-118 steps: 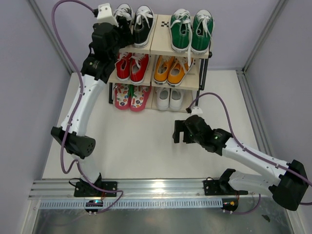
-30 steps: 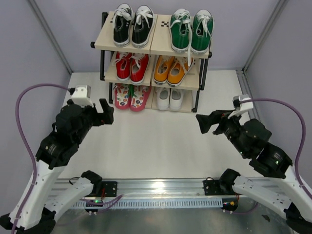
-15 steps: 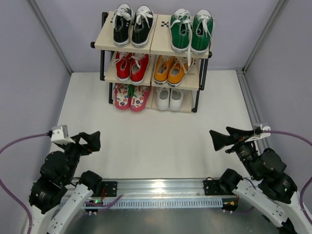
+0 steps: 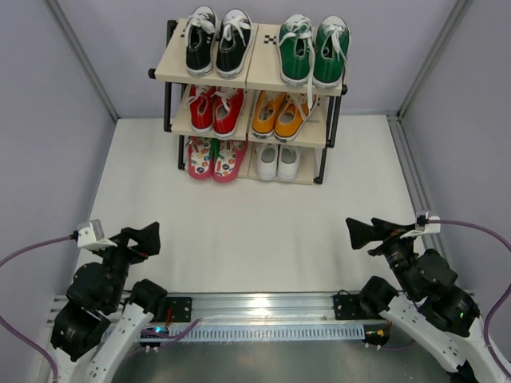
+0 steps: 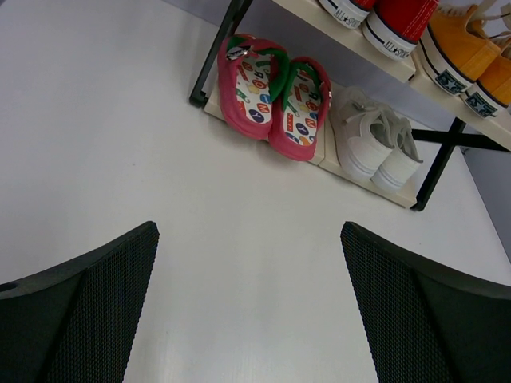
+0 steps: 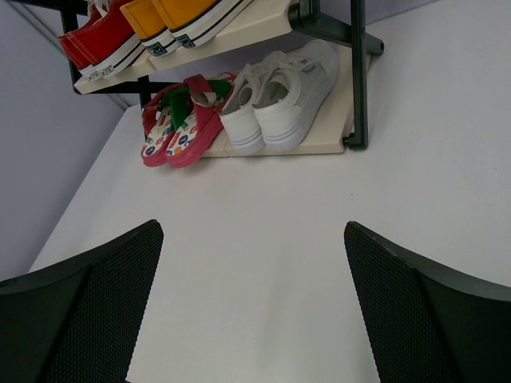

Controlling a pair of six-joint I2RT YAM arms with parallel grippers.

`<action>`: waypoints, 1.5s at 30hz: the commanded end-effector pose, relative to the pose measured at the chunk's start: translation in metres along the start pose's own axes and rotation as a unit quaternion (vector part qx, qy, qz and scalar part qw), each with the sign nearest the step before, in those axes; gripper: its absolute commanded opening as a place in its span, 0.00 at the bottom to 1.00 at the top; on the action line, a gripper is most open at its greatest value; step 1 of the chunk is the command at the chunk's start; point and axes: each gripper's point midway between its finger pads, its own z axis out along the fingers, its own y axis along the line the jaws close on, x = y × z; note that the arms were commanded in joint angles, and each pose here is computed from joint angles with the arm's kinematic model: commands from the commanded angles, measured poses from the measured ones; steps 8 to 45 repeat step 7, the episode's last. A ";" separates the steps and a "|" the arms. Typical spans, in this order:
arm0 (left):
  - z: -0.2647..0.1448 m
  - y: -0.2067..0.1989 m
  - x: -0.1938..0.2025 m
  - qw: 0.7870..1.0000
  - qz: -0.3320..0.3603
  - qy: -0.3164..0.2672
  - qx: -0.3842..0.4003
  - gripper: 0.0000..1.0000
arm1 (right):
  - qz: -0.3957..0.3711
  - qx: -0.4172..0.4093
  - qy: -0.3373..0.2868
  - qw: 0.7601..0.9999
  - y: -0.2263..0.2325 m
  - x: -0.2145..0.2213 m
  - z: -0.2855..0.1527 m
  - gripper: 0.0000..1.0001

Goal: Place and organize the shoes onto the shoe shelf
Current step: Reset both arms

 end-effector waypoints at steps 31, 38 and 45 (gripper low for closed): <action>-0.001 0.009 0.000 1.000 -0.017 -0.014 -0.021 0.99 | 0.062 -0.029 -0.070 0.995 -0.002 -0.027 -0.021 0.99; -0.001 0.009 0.000 1.000 -0.017 -0.014 -0.021 0.99 | 0.062 -0.029 -0.070 0.995 -0.002 -0.027 -0.021 0.99; -0.001 0.009 0.000 1.000 -0.017 -0.014 -0.021 0.99 | 0.062 -0.029 -0.070 0.995 -0.002 -0.027 -0.021 0.99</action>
